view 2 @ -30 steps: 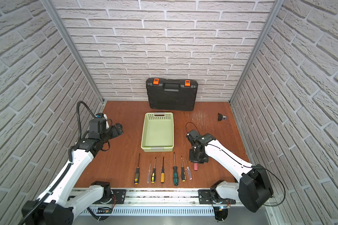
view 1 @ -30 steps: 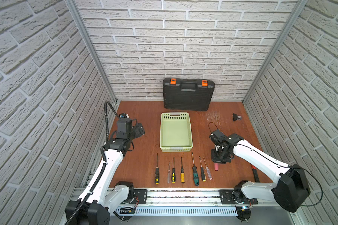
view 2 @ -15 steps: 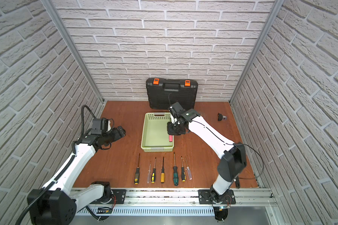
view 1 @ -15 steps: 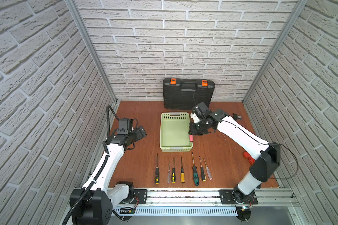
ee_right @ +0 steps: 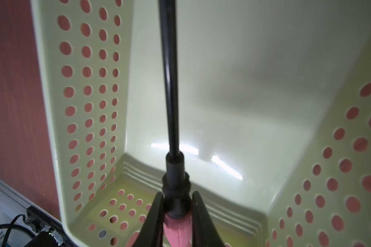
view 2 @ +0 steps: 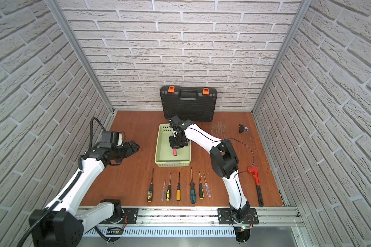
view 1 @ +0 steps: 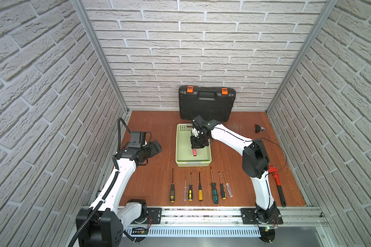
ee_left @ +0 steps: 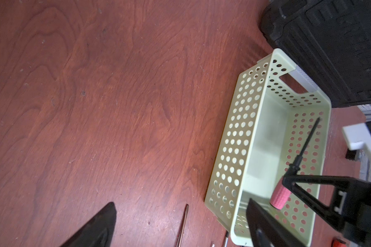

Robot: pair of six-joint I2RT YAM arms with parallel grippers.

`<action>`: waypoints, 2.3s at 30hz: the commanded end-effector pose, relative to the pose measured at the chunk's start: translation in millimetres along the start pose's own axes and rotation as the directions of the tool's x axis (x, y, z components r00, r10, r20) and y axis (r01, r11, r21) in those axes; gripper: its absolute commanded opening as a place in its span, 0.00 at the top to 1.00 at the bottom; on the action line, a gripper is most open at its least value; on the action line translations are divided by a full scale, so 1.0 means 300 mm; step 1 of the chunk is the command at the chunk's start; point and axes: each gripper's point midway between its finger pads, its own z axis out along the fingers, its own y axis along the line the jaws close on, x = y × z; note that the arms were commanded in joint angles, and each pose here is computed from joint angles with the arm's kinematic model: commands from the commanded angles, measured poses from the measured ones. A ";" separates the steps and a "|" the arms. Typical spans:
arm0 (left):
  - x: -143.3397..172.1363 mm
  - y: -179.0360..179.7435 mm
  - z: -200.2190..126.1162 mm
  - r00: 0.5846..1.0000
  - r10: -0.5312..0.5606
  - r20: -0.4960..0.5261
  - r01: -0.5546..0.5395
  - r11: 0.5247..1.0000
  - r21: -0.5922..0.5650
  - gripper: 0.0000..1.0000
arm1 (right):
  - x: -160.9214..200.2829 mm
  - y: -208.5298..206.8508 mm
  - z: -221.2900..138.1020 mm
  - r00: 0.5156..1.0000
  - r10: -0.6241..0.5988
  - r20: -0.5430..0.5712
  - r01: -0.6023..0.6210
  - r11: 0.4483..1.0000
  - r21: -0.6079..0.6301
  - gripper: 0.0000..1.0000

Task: Put the screwdriver in the bin
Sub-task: Place the screwdriver into the bin, then pick up the screwdriver from the bottom-center of the table.

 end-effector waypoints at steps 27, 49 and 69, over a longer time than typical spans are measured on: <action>0.056 -0.004 -0.009 0.995 0.087 -0.041 -0.089 0.995 -0.040 0.09 | -0.061 -0.065 0.136 0.999 0.020 -0.030 -0.017 0.996 0.090 0.68; 0.302 -0.010 -0.061 0.949 0.197 -0.246 -0.246 0.951 -0.185 0.24 | -0.042 0.222 -0.374 0.954 -0.139 0.266 0.194 0.962 -0.193 0.60; 0.792 0.018 0.023 0.824 0.330 -0.460 -0.418 0.903 -0.102 0.35 | 0.123 0.035 -0.425 0.890 -0.219 0.401 0.267 0.961 -0.069 0.61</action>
